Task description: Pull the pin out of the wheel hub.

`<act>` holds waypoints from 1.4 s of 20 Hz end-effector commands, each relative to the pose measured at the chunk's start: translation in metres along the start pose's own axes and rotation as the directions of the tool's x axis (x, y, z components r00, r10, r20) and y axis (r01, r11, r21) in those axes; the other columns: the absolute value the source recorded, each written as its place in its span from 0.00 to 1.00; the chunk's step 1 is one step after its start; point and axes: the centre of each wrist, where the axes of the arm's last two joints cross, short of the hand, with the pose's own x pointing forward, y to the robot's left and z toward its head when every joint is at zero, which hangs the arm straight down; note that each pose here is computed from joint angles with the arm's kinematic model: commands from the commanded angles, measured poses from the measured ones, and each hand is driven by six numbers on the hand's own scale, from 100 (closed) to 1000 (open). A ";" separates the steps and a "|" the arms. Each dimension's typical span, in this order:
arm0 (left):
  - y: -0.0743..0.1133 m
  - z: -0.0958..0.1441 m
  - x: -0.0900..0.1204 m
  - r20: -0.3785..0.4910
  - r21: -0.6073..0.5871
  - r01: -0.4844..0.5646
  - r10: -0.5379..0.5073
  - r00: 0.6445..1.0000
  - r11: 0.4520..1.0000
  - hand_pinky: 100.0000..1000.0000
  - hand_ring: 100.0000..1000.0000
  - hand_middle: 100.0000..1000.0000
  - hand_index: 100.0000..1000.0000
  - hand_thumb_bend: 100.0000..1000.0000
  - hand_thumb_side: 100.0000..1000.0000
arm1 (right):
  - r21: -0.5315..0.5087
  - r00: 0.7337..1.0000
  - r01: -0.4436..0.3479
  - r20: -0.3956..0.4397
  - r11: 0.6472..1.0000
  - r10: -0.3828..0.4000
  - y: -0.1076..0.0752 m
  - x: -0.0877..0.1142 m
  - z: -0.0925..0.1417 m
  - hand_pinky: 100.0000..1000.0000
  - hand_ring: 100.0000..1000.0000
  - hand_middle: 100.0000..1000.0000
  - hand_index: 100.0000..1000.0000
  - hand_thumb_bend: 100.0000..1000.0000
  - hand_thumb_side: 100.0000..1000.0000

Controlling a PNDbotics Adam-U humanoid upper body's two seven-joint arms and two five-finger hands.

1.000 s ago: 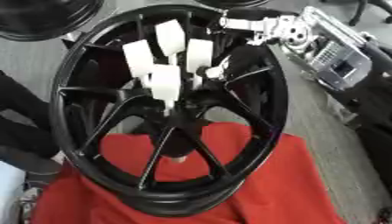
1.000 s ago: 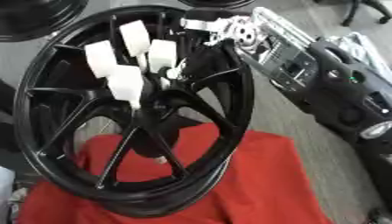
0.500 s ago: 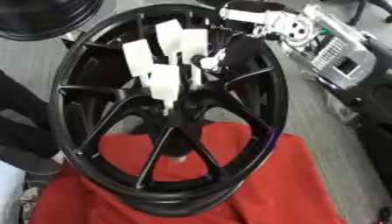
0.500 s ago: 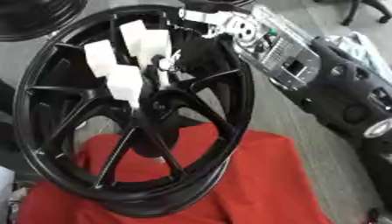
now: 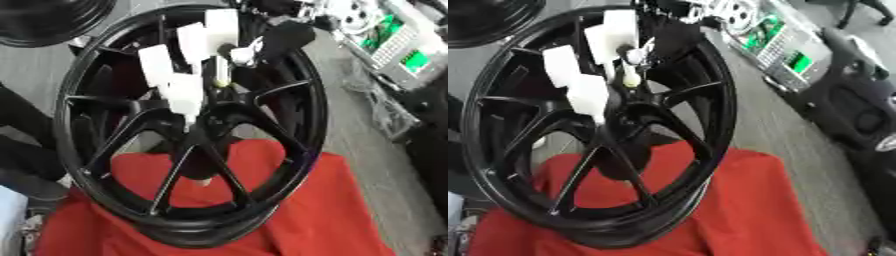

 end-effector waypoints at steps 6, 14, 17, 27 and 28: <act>0.007 -0.002 0.007 0.027 0.017 0.019 -0.019 0.999 1.000 0.73 0.80 0.71 0.76 0.02 0.84 | -0.164 0.990 0.134 0.059 0.977 -0.125 -0.042 0.011 0.068 0.68 0.53 0.29 0.46 0.00 0.26; 0.008 -0.002 0.008 0.037 0.040 0.009 -0.011 0.999 0.999 0.73 0.79 0.71 0.76 0.02 0.84 | -0.406 0.971 0.229 0.032 0.885 -0.236 -0.052 -0.047 0.132 0.69 0.53 0.30 0.47 0.00 0.24; 0.009 -0.002 0.009 0.042 0.052 0.006 -0.008 0.999 0.999 0.73 0.79 0.71 0.76 0.02 0.84 | -0.516 0.969 0.203 -0.018 0.832 -0.248 -0.040 -0.076 0.155 0.70 0.54 0.32 0.49 0.00 0.21; 0.009 -0.003 0.009 0.049 0.064 -0.005 0.002 0.999 0.998 0.73 0.79 0.71 0.77 0.02 0.84 | -0.653 0.906 0.031 -0.302 0.757 -0.298 0.042 -0.142 0.199 0.79 0.70 0.55 0.74 0.33 0.08; 0.009 -0.003 0.009 0.049 0.064 -0.006 0.003 0.999 0.998 0.73 0.79 0.71 0.77 0.02 0.84 | -0.651 0.898 0.022 -0.321 0.759 -0.301 0.047 -0.144 0.202 0.81 0.75 0.62 0.80 0.39 0.06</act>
